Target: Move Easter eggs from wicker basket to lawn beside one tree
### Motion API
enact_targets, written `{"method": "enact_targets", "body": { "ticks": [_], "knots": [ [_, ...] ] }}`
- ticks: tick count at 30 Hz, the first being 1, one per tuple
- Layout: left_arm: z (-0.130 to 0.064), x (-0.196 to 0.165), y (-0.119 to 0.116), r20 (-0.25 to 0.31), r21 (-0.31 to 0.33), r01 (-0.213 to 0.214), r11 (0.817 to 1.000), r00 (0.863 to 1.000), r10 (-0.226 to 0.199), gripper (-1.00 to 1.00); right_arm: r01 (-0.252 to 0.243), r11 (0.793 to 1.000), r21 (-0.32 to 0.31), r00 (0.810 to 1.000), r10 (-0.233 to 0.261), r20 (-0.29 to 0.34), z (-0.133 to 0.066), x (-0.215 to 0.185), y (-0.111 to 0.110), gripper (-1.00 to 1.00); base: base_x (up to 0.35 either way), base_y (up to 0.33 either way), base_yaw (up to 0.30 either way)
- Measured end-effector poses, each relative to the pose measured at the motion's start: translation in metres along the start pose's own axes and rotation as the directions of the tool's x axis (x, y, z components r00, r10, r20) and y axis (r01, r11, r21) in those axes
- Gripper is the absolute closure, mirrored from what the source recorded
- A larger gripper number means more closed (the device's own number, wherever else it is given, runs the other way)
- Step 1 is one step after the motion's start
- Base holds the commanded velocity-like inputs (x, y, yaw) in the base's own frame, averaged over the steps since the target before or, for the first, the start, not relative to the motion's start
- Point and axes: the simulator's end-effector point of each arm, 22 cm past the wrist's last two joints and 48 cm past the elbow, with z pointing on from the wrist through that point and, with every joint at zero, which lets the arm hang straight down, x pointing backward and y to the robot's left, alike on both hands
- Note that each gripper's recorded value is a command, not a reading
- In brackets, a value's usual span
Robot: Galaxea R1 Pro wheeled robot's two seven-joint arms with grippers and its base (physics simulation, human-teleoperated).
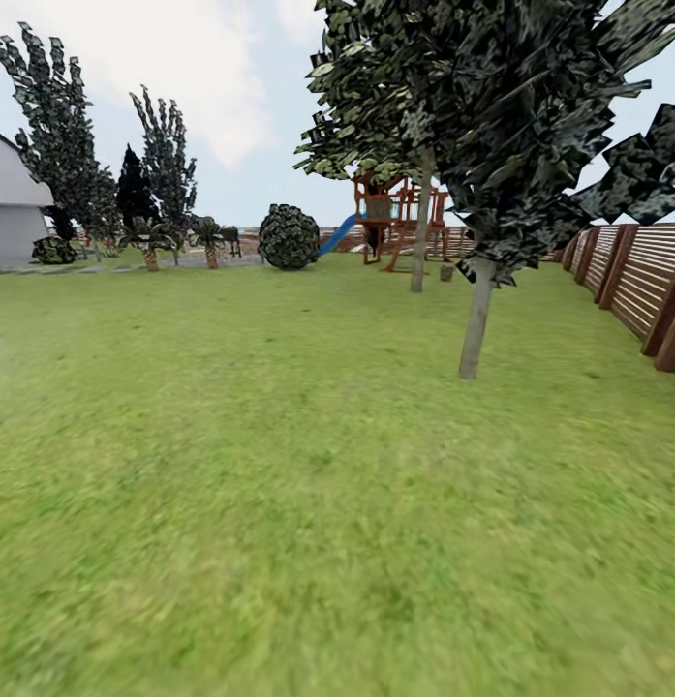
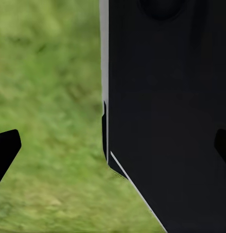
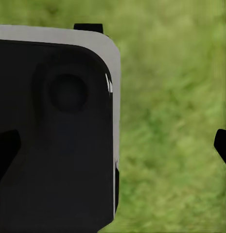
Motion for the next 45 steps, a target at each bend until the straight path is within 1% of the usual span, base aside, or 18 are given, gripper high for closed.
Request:
{"method": "enact_targets", "body": {
  "ticks": [7,17,29,41,45],
  "knots": [
    [0.0000,0.0000,0.0000,0.000,0.000,0.000,1.000,1.000,0.000,-1.00,0.000,1.000,0.000,1.000,0.000,0.000,0.0000,0.0000,0.0000,-1.00,0.330,0.000,0.189],
    [0.0000,-0.0001,0.0000,0.000,0.000,0.000,1.000,1.000,0.000,-1.00,0.001,1.000,0.000,1.000,-0.001,0.000,0.0000,0.0001,-0.0010,-1.00,0.326,-0.021,0.010],
    [0.0000,0.0003,-0.0038,-0.001,0.009,-0.001,1.000,1.000,0.001,-1.00,0.001,1.000,0.001,1.000,-0.001,0.000,0.0001,0.0001,-0.0010,-1.00,0.232,-0.219,0.000],
    [0.0000,0.0003,-0.0028,-0.001,0.009,0.000,1.000,1.000,0.000,-1.00,0.001,1.000,0.001,1.000,-0.001,0.000,0.0000,0.0001,-0.0012,-1.00,0.329,-0.014,0.002],
    [0.0000,0.0003,-0.0027,-0.001,0.008,0.000,1.000,1.000,0.000,-1.00,0.001,1.000,0.001,1.000,-0.001,0.000,0.0000,0.0000,-0.0012,-1.00,0.337,0.000,0.158]
  ]
}}
